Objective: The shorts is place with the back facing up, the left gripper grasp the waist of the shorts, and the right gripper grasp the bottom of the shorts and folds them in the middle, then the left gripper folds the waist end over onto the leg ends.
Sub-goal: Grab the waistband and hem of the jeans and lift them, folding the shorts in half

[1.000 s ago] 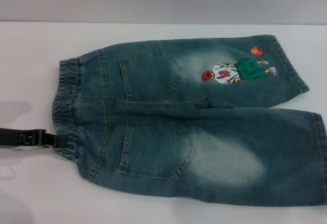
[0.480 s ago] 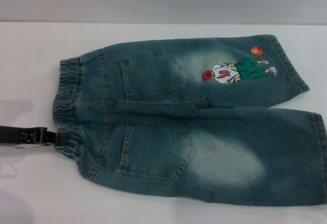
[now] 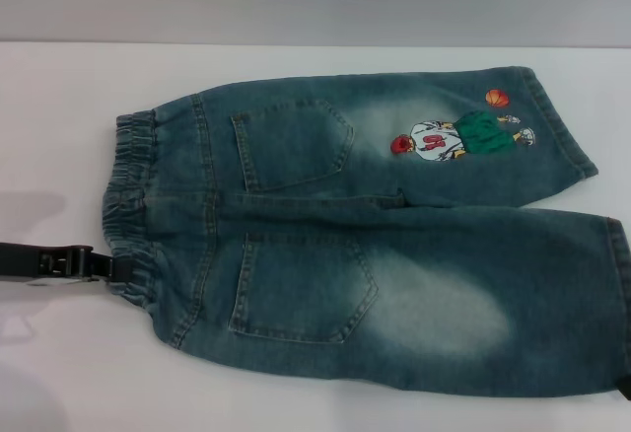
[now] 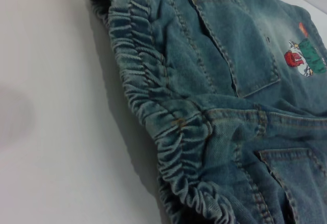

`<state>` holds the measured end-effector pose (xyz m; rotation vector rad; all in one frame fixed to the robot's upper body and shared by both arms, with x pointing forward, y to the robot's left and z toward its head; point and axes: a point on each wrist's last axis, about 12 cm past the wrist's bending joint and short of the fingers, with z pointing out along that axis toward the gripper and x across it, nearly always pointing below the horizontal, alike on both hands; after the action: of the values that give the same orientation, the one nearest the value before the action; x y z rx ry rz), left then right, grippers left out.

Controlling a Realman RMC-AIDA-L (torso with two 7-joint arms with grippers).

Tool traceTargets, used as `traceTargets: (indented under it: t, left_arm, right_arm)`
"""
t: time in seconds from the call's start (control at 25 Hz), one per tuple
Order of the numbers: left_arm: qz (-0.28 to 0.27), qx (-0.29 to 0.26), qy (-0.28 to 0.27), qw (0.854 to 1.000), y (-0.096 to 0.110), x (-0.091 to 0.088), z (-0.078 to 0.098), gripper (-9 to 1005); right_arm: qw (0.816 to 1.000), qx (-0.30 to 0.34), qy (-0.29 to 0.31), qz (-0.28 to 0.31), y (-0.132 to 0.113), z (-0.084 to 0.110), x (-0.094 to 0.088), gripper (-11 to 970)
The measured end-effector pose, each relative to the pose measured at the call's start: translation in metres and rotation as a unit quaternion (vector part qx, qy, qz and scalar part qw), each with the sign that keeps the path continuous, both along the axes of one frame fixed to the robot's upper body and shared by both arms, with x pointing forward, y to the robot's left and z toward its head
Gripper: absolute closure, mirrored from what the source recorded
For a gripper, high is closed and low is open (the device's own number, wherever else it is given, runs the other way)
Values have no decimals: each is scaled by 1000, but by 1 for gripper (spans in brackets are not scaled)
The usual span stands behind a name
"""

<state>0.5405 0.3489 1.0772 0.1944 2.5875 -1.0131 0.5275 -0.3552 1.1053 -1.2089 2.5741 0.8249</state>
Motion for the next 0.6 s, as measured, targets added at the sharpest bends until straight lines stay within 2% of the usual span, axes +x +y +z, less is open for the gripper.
traceTargets:
  t: [0.48, 0.6]
  left_arm:
    - [3, -1, 2, 1000, 1, -3, -2, 879]
    - [3, -1, 2, 1000, 2, -3, -2, 878]
  right_arm:
    - [1000, 2, 7, 30, 17, -3, 1, 258]
    - [1000, 1, 4, 30, 16, -1, 1, 323]
